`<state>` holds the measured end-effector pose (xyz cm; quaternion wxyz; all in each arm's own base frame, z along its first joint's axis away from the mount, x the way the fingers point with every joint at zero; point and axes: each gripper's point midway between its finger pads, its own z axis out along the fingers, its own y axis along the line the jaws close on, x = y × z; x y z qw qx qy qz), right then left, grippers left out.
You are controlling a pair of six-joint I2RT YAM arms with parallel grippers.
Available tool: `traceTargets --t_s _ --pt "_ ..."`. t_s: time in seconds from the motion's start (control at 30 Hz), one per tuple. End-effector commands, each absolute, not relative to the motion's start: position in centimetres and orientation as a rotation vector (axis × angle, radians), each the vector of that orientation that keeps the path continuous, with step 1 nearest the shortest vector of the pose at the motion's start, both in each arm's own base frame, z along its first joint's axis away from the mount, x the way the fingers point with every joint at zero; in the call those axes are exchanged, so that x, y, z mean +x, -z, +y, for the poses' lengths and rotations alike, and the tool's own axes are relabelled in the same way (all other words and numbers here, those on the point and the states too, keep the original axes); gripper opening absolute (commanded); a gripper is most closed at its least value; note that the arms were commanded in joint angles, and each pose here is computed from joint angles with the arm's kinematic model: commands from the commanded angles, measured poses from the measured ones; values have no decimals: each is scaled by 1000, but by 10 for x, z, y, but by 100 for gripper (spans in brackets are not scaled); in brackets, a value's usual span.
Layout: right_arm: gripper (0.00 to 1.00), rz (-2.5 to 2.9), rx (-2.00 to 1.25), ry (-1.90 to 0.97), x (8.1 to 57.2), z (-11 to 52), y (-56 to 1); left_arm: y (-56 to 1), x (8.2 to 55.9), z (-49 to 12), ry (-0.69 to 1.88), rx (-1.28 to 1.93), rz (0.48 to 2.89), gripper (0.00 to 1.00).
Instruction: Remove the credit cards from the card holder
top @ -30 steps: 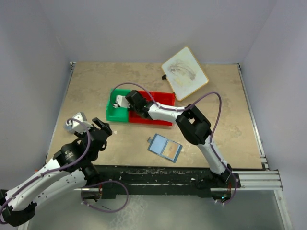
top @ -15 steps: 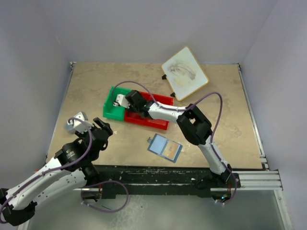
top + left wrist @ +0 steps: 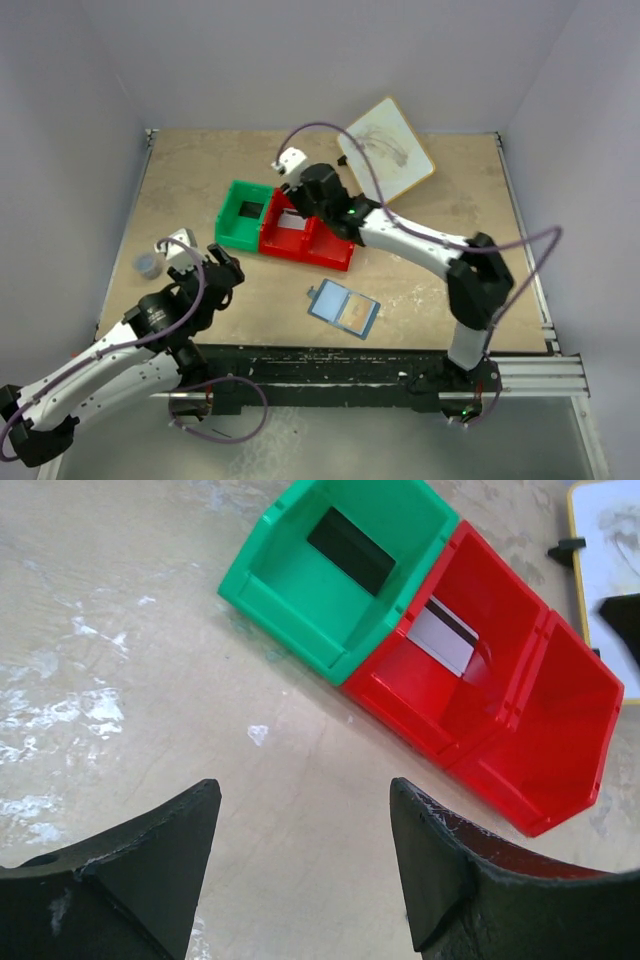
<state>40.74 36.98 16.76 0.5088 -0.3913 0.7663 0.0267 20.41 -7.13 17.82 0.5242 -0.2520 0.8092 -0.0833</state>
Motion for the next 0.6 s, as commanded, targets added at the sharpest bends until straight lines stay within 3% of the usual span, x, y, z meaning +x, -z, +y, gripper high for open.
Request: traceTargets --t_s 0.0,0.2,0.33,0.57 --pt "46 1813 -457 -334 375 334 -252 -184 214 -105 316 -510 1973 67" --pt "51 2182 45 -462 293 262 -166 -175 220 -176 555 -257 2055 64" --pt "51 2397 171 -538 233 237 -96 -161 218 -211 644 -134 2131 63" --pt "56 2433 228 -515 211 203 -66 -124 195 -247 732 -36 2264 63"
